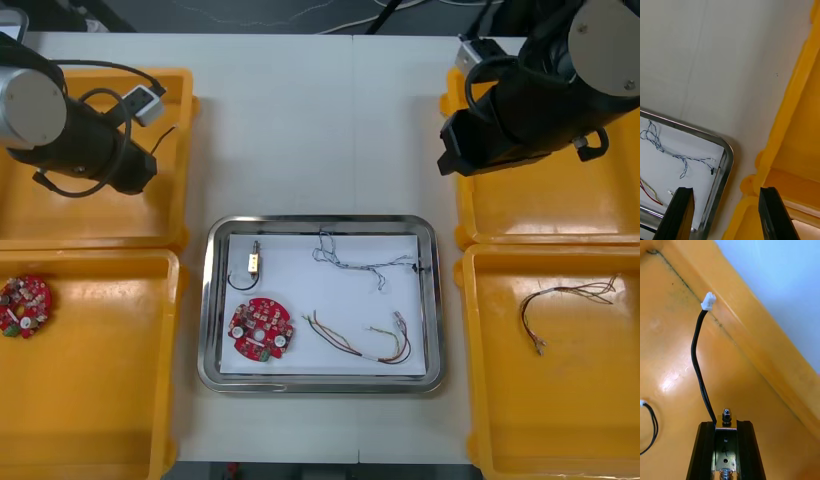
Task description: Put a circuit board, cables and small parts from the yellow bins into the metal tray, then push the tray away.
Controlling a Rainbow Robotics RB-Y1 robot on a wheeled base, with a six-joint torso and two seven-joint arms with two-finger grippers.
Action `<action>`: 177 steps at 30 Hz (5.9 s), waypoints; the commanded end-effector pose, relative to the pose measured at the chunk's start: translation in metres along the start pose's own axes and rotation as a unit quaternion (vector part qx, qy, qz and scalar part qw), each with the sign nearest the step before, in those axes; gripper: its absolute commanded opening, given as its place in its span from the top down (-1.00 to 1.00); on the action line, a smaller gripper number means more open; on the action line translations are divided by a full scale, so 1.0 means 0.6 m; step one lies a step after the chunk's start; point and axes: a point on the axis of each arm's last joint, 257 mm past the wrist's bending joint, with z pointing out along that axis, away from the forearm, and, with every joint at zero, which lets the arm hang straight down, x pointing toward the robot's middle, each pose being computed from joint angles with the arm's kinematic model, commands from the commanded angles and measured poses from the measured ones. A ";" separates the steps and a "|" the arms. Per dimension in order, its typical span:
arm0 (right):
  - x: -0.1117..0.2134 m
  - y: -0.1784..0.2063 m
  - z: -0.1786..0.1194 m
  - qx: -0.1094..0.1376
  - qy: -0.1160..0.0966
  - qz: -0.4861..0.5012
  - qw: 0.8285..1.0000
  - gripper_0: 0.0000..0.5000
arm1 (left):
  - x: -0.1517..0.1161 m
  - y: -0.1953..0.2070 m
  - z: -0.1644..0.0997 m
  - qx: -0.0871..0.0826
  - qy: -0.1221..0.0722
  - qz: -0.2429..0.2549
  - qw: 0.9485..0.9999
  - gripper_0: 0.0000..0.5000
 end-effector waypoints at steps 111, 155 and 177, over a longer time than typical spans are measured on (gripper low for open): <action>0.238 -0.297 -0.020 0.121 -0.044 0.159 0.979 -1.00 | -0.029 -0.443 0.012 -0.016 0.087 -0.266 0.960 1.00; 0.281 -0.266 -0.008 0.080 -0.001 0.143 0.987 -1.00 | -0.047 -0.466 0.041 -0.005 0.075 -0.301 0.951 0.55; 0.279 -0.266 -0.009 0.080 -0.003 0.143 0.987 -1.00 | -0.057 -0.449 0.022 -0.006 0.070 -0.309 0.949 -1.00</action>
